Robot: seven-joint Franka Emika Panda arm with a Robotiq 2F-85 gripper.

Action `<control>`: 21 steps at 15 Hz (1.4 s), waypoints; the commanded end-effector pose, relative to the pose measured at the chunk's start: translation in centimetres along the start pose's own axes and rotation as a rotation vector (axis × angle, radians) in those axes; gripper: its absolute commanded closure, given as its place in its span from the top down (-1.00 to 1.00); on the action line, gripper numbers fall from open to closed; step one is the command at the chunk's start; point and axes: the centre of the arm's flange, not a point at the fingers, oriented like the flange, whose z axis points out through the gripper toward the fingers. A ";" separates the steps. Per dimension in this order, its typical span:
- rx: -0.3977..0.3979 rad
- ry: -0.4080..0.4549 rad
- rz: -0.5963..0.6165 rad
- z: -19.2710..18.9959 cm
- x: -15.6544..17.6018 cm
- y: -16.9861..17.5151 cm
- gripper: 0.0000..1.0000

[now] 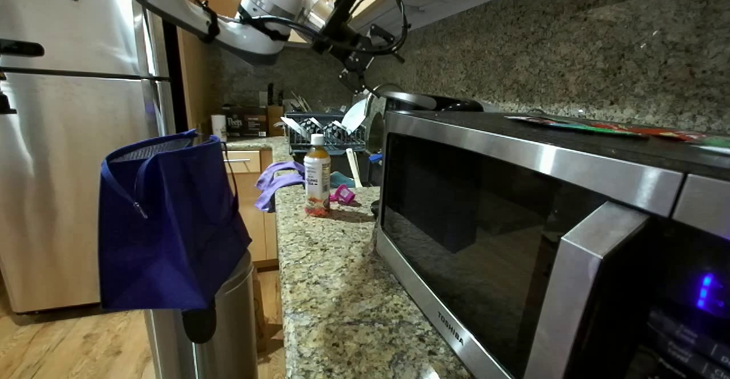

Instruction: Open the black coffeemaker

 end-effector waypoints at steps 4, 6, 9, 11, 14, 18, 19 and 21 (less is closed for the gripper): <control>-0.095 -0.013 -0.026 1.4 0.7 1.9 1.00; -0.116 -0.003 -0.017 1.0 0.9 2.7 1.00; -0.171 0.036 0.018 -0.3 1.3 4.7 1.00; -0.214 0.073 0.045 -1.2 1.6 6.1 1.00; -0.243 0.115 0.076 -1.9 1.8 7.6 1.00; -0.242 0.130 0.093 -1.6 1.7 7.8 1.00; -0.216 0.124 0.097 -1.7 1.6 7.4 1.00; -0.134 0.106 0.095 -2.9 1.5 6.2 1.00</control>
